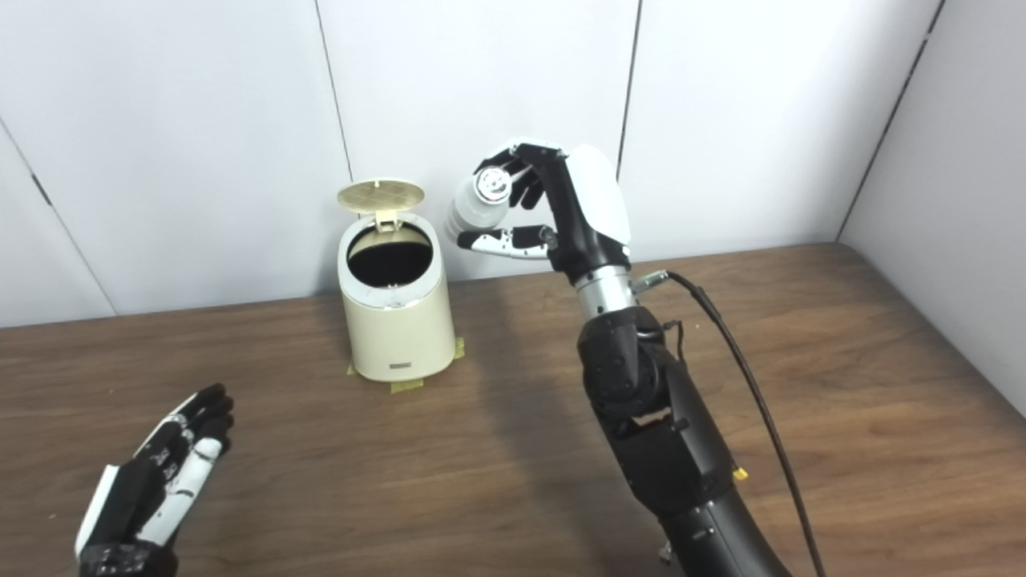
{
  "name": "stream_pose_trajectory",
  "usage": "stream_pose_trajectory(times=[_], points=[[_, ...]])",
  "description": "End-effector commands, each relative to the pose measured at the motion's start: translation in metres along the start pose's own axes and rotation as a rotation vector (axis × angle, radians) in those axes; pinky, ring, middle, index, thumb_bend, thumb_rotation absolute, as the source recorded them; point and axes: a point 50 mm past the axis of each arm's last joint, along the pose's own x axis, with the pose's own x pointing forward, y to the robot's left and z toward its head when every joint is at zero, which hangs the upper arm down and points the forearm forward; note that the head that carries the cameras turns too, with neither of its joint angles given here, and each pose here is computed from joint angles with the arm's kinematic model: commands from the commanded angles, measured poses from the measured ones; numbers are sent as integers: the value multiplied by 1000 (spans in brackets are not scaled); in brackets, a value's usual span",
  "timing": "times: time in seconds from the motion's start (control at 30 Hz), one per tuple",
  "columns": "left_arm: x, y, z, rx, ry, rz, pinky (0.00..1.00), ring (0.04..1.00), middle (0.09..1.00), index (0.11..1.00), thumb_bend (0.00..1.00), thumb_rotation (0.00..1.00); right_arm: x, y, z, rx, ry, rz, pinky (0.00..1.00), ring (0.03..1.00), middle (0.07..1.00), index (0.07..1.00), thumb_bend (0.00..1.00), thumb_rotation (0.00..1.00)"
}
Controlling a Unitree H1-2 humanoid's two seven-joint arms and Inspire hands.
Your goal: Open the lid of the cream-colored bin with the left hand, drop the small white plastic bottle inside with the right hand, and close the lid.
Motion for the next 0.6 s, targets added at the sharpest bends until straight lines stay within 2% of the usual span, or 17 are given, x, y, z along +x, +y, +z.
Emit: stream_pose_trajectory(times=[0.0,0.17,0.37,0.57], points=[[0,-11,5,-29,-59,11,889,886,864,881,521,513,22,-4,24,14,-105,-38,356,424,495,495,502,0],[-1,-17,3,-53,-56,16,874,882,867,876,532,505,34,19,23,36,-102,4,344,426,495,497,502,0],[-3,-23,3,-70,-61,20,889,894,878,881,503,479,42,38,16,59,-95,27,354,424,496,494,502,0],[-3,-26,3,-61,-65,19,857,890,881,890,490,471,48,53,16,86,-96,50,357,428,495,489,502,0]])
